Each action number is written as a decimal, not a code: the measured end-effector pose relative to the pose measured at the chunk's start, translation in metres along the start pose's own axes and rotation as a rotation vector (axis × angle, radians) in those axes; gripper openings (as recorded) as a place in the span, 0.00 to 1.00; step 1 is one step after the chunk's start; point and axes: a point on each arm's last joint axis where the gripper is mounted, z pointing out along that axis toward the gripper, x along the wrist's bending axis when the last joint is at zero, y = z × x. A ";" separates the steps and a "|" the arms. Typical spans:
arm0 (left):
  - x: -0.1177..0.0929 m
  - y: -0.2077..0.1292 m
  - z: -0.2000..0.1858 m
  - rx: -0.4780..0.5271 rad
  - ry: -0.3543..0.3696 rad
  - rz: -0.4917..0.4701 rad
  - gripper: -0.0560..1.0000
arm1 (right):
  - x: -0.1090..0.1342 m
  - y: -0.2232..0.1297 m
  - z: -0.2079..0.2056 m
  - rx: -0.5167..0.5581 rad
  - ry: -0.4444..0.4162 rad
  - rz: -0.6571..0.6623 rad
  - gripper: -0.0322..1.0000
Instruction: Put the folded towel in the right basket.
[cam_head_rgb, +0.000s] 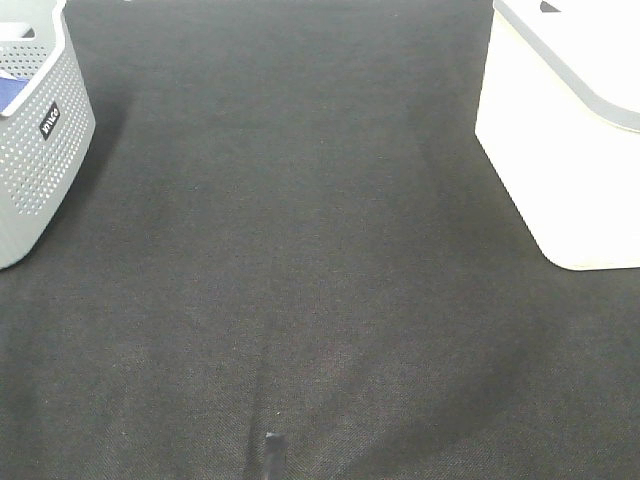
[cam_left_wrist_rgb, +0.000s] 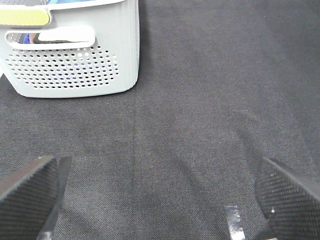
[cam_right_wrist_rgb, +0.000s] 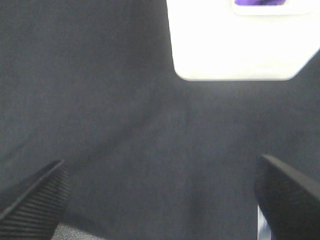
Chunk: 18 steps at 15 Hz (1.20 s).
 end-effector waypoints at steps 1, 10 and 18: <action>0.000 0.000 0.000 0.000 0.001 0.000 0.99 | 0.000 -0.016 -0.011 -0.030 -0.001 0.000 0.95; 0.000 0.000 0.000 0.000 0.000 0.000 0.99 | -0.003 -0.073 -0.018 -0.041 -0.047 -0.031 0.95; 0.000 0.000 0.000 0.000 -0.001 0.000 0.99 | 0.000 -0.070 -0.007 -0.106 -0.017 0.024 0.95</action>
